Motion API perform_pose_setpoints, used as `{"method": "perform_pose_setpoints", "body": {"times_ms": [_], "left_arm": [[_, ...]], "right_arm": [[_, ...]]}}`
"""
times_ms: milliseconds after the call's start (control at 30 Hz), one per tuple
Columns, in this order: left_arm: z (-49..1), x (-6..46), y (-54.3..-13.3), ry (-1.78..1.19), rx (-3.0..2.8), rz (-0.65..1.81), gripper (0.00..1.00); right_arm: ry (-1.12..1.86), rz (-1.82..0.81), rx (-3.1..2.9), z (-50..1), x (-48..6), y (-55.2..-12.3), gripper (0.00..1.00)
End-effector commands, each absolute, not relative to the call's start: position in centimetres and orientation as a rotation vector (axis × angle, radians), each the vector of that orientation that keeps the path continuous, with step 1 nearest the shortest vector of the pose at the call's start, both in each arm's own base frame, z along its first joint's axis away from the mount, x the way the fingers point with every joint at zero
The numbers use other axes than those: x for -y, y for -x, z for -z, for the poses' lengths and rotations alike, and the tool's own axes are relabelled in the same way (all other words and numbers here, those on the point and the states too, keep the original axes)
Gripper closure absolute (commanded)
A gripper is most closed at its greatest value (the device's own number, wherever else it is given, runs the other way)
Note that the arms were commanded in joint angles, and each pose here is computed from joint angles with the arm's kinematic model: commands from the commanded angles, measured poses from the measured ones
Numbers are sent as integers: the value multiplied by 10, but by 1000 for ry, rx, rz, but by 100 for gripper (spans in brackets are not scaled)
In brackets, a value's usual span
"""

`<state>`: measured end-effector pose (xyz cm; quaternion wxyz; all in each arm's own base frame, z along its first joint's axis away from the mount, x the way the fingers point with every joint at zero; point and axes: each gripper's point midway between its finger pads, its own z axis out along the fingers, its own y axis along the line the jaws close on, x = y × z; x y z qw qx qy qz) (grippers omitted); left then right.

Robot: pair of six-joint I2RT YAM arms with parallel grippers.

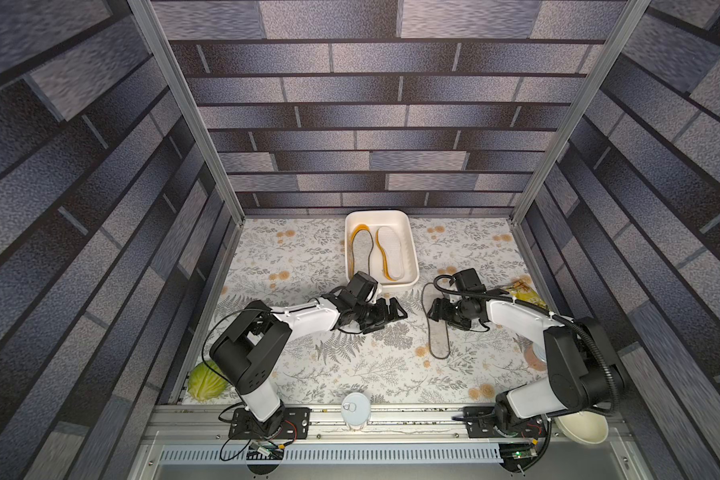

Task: Put the insoles into the storage box
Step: Move the insole to the center of the board, then pick up the insole from the center of the board.

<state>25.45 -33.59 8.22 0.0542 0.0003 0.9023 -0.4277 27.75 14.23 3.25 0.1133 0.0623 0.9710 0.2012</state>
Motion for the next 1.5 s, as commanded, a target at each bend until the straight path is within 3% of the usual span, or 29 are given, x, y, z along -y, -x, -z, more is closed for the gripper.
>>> {"method": "perform_pose_setpoints", "body": {"times_ms": [0, 433, 733, 800, 967, 1100, 1333, 1467], "left_arm": [[-80, 338, -258, 7, -2749, 1272, 0], [-75, 350, -262, -38, -2756, 1259, 0], [-69, 356, -262, -38, -2768, 1261, 6], [-65, 356, -264, -36, -2769, 1252, 9], [-63, 368, -268, -44, -2756, 1298, 29], [-60, 374, -273, -53, -2752, 1306, 38], [-52, 390, -273, -96, -2765, 1318, 35], [-46, 398, -272, -99, -2777, 1337, 41]], "right_arm": [[-156, -667, -2833, -32, -151, -280, 25], [-135, -823, -2794, -20, -164, -266, 34], [-153, -889, -2743, -18, -171, -274, 41], [-156, -889, -2741, -18, -171, -276, 43], [-163, -896, -2741, -16, -172, -276, 47], [-162, -899, -2743, -16, -172, -276, 48], [-146, -943, -2737, -17, -177, -274, 49], [-143, -975, -2735, -17, -180, -273, 51]]}}
